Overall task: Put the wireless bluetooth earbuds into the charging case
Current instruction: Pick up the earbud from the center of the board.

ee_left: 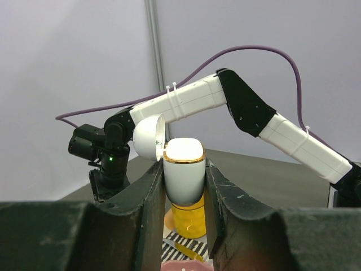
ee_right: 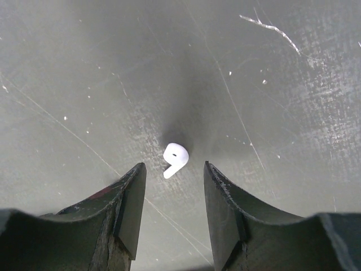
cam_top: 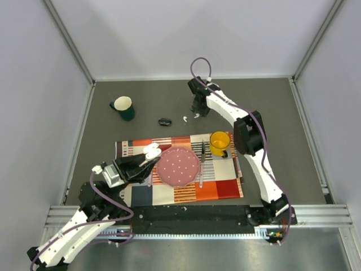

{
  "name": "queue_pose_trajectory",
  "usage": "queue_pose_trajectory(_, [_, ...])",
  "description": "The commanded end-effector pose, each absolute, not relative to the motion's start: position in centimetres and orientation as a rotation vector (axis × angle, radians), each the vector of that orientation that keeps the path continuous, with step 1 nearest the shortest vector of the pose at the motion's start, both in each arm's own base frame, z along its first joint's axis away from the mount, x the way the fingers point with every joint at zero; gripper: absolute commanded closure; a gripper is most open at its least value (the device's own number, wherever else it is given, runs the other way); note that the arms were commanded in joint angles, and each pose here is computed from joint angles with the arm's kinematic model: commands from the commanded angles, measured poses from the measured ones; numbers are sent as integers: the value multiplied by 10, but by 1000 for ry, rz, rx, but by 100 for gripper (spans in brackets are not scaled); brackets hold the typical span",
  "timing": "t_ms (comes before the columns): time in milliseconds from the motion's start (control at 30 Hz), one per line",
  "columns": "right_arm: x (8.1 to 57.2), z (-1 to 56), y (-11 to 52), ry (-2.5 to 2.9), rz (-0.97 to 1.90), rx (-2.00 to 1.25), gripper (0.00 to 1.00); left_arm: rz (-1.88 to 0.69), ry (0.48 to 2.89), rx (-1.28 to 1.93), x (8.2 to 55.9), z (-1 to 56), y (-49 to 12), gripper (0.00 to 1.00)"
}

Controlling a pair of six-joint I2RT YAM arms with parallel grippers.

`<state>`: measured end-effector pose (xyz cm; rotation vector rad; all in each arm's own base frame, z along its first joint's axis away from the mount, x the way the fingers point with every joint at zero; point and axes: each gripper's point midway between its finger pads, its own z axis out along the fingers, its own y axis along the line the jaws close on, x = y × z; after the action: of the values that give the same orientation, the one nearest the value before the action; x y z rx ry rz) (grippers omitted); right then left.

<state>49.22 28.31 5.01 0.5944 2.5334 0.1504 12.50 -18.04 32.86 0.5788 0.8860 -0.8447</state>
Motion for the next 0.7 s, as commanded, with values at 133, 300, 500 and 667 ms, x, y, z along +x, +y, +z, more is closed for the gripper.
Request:
queue_pose_trajectory(133, [499,35,287,2537,129,596,57,-830,826,554,118,349,-170,100])
queue_pose_trajectory(300, [499,33,283,2528,105,606,59,-824,830,545,119,349,-169,100])
queue_pose_trajectory(500, [498,28,279,2528,83,621,60,-823,835,542,120,349,-168,100])
queue_pose_trajectory(667, [499,21,278,2530,92,676,60,-821,835,537,120,349,-168,100])
